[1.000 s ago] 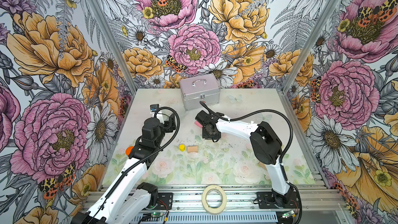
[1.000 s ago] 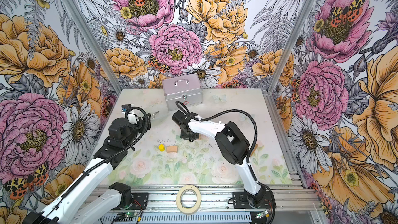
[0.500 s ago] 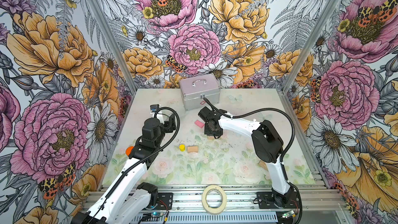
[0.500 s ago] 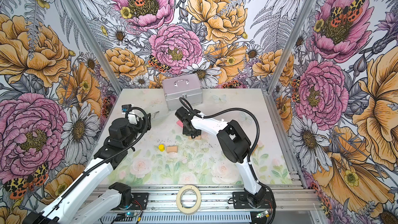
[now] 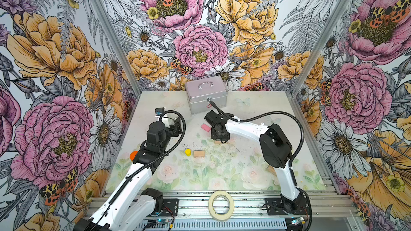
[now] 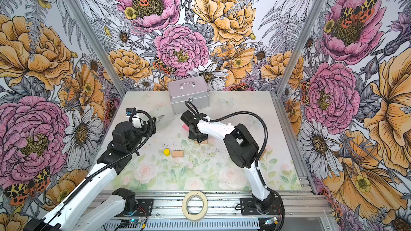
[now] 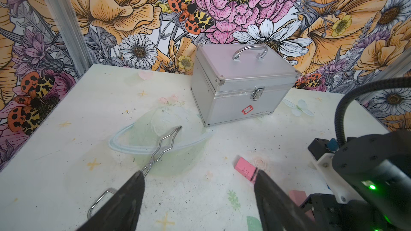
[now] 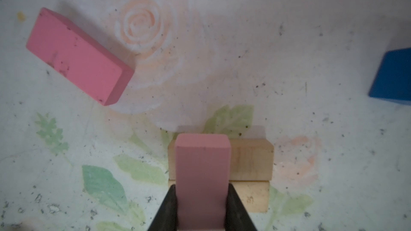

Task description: Build the wood block tower

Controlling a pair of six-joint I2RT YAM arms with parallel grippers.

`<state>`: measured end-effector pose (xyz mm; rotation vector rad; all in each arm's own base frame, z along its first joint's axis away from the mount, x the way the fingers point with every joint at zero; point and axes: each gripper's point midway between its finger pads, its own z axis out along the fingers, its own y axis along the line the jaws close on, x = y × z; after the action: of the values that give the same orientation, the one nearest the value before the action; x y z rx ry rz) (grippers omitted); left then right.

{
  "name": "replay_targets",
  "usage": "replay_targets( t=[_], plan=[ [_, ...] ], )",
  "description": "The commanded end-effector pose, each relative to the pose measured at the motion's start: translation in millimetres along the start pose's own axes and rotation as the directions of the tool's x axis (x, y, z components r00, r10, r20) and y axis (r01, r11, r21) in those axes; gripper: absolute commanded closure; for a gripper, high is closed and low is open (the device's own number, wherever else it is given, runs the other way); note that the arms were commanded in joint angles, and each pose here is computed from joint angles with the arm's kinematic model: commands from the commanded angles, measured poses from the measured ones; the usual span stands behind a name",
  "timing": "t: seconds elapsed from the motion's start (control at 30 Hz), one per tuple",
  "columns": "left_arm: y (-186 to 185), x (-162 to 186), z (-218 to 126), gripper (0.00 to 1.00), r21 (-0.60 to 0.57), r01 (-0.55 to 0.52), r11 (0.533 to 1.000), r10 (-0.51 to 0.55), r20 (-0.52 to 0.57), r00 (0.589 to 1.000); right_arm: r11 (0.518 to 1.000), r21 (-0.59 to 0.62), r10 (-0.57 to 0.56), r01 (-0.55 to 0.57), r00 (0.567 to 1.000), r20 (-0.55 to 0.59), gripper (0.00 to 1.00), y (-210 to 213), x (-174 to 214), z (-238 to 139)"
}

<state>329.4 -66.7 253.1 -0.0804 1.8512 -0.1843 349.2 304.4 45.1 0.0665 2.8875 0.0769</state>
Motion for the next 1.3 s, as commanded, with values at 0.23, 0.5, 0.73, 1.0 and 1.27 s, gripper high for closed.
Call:
replay_targets(
  t=[0.23, 0.5, 0.73, 1.0, 1.27],
  plan=[
    [-2.9, -2.2, -2.6, 0.21, 0.016, -0.011, 1.0, 0.01, 0.018, 1.0, 1.0, 0.011, -0.009, 0.009, 1.0, -0.009, 1.0, 4.7, 5.5, 4.3],
    [-2.9, -2.2, -2.6, 0.21, 0.016, -0.011, 1.0, 0.01, 0.018, 1.0, 1.0, 0.012, -0.012, 0.012, 1.0, -0.009, 1.0, 5.5, 6.6, 4.4],
    [-3.3, -2.3, -2.6, 0.21, 0.017, -0.011, 1.0, 0.01, 0.019, 1.0, 1.0, 0.01, -0.012, 0.013, 1.0, -0.015, 1.0, 5.9, 7.6, 5.8],
    [-2.9, -1.4, -2.5, 0.21, 0.016, -0.013, 1.0, 0.013, 0.016, 1.0, 1.0, 0.008, -0.013, 0.013, 1.0, -0.02, 1.0, 6.7, 8.5, 6.8],
    [-3.1, -1.3, -2.5, 0.21, 0.016, -0.013, 1.0, 0.013, 0.016, 1.0, 1.0, 0.007, -0.013, 0.013, 1.0, -0.02, 0.93, 7.1, 8.2, 6.8]
  ],
)
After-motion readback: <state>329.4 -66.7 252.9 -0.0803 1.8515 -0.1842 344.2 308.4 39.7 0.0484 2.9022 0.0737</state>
